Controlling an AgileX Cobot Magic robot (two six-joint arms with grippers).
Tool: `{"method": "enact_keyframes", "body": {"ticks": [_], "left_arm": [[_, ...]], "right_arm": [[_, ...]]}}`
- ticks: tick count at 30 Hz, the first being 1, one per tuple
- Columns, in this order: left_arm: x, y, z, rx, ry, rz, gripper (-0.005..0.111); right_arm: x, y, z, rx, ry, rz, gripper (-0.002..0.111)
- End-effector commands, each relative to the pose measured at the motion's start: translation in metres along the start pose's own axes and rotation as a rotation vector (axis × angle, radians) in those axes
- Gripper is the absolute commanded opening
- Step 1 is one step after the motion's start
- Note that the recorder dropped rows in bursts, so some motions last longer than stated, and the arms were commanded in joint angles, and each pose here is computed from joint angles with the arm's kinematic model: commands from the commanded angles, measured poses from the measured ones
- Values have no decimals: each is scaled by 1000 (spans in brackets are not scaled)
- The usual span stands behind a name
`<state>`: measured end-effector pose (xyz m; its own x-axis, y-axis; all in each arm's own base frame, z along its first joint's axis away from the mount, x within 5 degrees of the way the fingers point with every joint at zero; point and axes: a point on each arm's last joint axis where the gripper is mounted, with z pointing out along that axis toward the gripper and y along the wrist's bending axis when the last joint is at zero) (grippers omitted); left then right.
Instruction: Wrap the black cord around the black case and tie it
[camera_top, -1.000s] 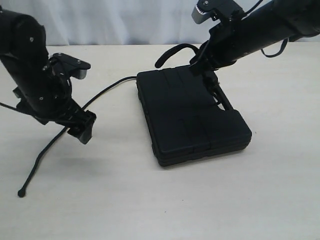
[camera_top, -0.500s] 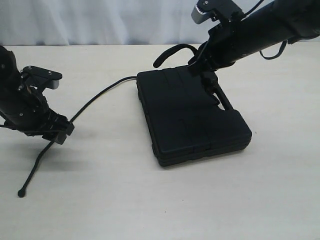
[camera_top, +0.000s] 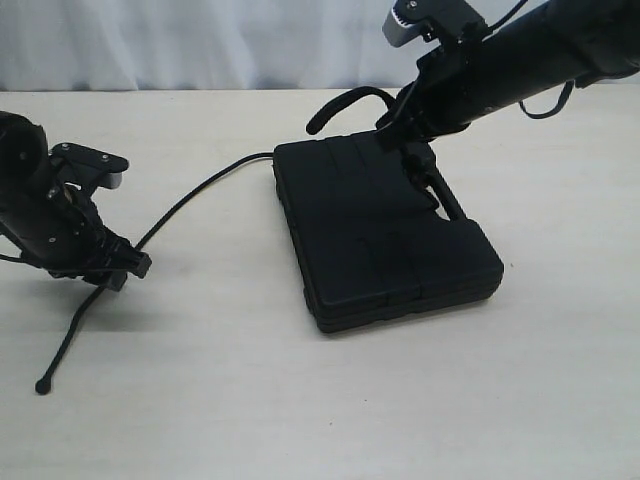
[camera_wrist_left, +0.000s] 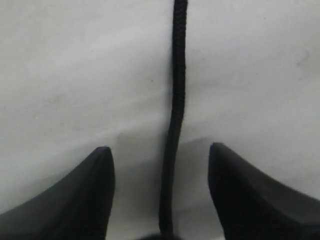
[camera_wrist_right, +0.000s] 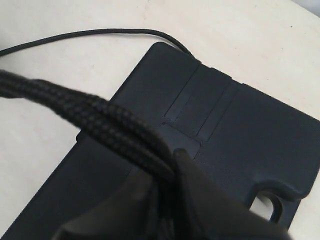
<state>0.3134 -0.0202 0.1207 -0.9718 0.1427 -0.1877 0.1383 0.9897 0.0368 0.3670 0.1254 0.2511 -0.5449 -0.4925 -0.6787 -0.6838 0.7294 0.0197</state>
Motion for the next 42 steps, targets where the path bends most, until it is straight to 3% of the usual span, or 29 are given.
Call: {"method": "enact_keyframes", "body": {"ticks": [1,20,31,33,37,42], "left_arm": [[0,1,3,-6,1,-6,51],[3,0,4,5,26,-42,51],[7,-3,21,26,85,-80,50],[8,-3,21,26,88,-82,40],[11,-3,20,28,124,-73,0],[14,-10,20,97,165,-123,0]], "right_arm": [[1,-1,1,2,0,-1,4],[1,0,1,-2,1,1,4],[1,0,1,-2,1,1,4],[1,0,1,-2,1,1,4],[1,0,1,-2,1,1,4],[1,0,1,-2,1,1,4]]}}
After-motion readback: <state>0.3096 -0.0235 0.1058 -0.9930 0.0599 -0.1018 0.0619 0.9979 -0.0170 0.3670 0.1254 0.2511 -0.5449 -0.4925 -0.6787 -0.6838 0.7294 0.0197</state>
